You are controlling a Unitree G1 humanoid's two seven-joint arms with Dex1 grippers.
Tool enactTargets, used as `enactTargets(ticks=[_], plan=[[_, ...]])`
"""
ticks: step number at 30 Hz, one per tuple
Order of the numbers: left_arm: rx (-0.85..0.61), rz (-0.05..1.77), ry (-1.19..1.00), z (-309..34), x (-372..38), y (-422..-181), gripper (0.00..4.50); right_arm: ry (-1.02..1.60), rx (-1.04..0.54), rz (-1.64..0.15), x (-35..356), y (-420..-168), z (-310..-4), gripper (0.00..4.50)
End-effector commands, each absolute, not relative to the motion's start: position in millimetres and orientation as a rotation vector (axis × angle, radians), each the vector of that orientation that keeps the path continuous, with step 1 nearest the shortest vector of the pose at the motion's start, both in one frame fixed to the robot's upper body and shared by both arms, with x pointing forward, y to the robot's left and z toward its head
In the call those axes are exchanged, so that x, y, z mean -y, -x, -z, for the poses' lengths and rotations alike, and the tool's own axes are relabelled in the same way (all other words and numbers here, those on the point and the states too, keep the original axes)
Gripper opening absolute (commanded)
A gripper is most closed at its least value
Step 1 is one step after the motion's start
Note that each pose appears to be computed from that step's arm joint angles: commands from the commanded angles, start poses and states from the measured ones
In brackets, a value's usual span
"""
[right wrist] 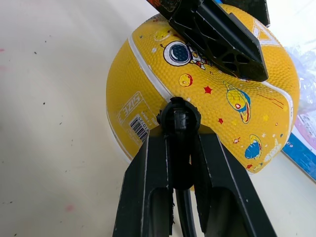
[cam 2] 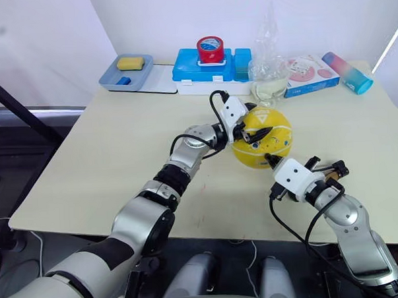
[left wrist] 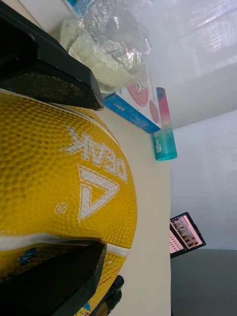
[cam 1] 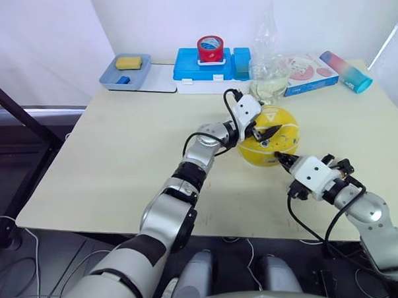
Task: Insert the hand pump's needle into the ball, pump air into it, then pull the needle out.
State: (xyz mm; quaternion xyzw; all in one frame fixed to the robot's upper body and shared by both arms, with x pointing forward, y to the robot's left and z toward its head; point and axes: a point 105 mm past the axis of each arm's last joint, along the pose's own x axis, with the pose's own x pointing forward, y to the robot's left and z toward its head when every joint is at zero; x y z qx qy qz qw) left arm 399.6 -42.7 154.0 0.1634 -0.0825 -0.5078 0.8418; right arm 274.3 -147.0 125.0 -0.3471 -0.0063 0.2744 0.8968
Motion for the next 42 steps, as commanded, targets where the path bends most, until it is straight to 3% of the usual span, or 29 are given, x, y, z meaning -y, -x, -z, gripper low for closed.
enactTargets(ticks=[1,21,42], plan=[[-0.137,1.016,-0.430,-66,16,-395,4.50,0.746,0.185,-0.630,127,-255,-164,0.00],[-0.191,0.967,-0.485,-37,11,-389,4.50,0.772,0.136,-0.643,133,-244,-167,0.00],[-0.067,1.023,-0.368,-71,14,-392,4.50,0.763,0.115,-0.509,164,-270,-138,0.00]])
